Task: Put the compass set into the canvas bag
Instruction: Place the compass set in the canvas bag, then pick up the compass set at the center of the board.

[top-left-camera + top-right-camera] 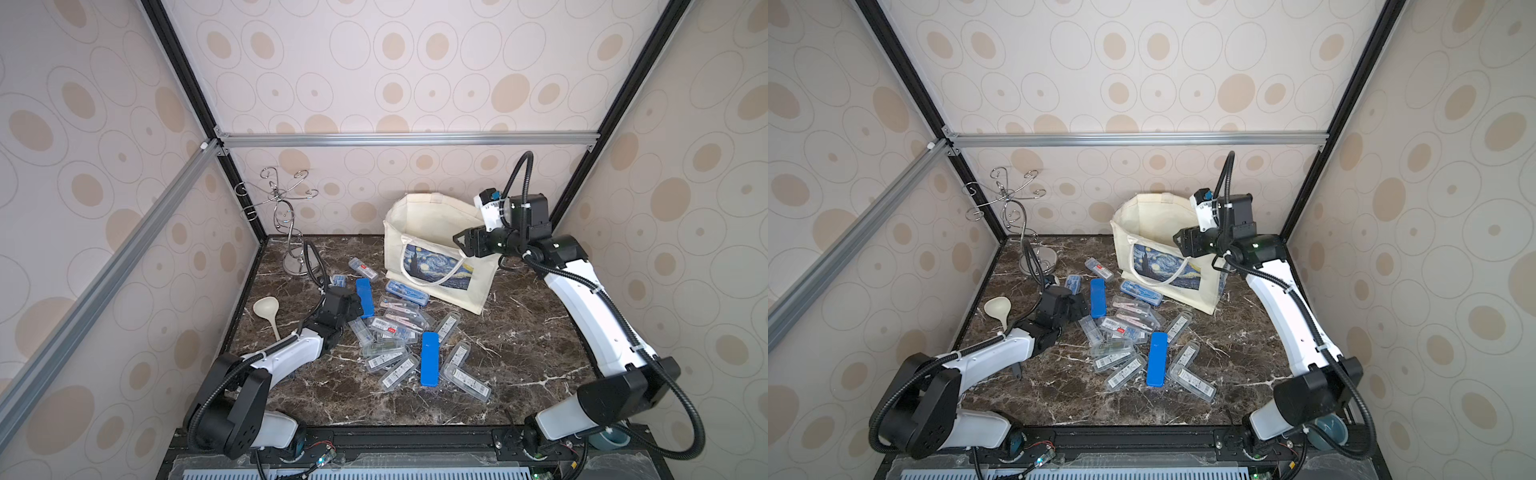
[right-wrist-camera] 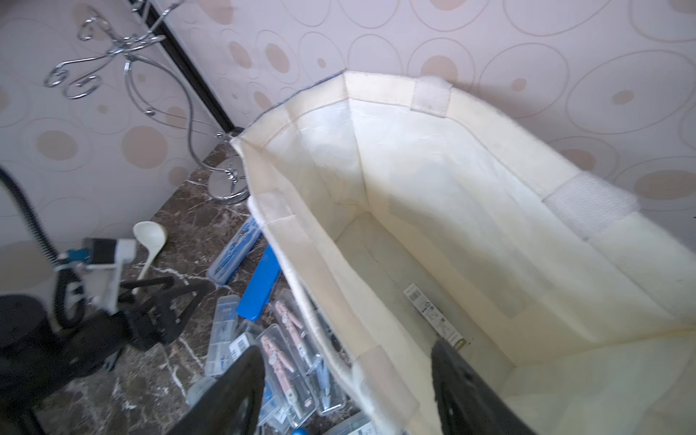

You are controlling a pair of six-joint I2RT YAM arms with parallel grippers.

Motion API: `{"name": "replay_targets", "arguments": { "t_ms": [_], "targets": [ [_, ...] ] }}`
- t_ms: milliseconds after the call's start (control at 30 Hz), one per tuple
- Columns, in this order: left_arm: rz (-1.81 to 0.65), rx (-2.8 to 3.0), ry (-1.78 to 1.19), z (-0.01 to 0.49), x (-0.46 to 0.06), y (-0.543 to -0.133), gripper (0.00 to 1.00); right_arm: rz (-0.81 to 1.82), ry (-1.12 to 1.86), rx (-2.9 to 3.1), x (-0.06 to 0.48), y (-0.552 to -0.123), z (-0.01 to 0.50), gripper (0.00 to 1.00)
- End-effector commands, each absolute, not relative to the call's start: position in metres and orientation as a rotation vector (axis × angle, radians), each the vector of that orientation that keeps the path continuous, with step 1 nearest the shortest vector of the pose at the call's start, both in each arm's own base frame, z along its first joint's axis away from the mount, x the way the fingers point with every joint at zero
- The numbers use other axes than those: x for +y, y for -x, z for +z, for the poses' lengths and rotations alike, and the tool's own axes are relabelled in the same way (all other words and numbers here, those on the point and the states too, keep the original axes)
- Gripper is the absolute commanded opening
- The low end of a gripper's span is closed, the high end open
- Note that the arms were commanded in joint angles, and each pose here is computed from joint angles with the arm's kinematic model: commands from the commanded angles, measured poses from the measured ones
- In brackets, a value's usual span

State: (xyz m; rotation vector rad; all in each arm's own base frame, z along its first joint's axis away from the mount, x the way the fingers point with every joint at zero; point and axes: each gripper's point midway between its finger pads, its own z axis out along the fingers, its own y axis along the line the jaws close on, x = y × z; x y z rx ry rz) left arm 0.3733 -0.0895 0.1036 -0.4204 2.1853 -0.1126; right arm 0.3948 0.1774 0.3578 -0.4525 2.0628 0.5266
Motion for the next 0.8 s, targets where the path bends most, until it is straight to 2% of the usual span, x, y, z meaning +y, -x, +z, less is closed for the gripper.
{"name": "replay_targets", "arguments": {
  "t_ms": [0, 167, 333, 500, 767],
  "targets": [
    [-0.054, 2.228, 0.391, 0.1, -0.083, -0.385, 0.93, 0.666, 0.577, 1.935, 0.207, -0.363, 0.372, 0.75],
    [-0.038, 2.255, 0.381, 0.089, -0.075, -0.405, 0.9, 0.71, 0.821, 1.91, 0.242, -0.306, 0.349, 0.76],
    [0.01, 2.297, 0.362, 0.076, -0.064, -0.423, 0.9, 0.783, 0.978, 1.961, 0.268, -0.267, 0.314, 0.76],
    [0.012, 2.343, 0.295, 0.062, -0.067, -0.442, 0.9, 0.818, 1.047, 2.03, 0.289, -0.253, 0.279, 0.76],
    [0.057, 2.443, 0.263, 0.032, -0.066, -0.462, 0.81, 0.776, 1.138, 2.118, 0.314, -0.246, 0.244, 0.77]
  ]
}}
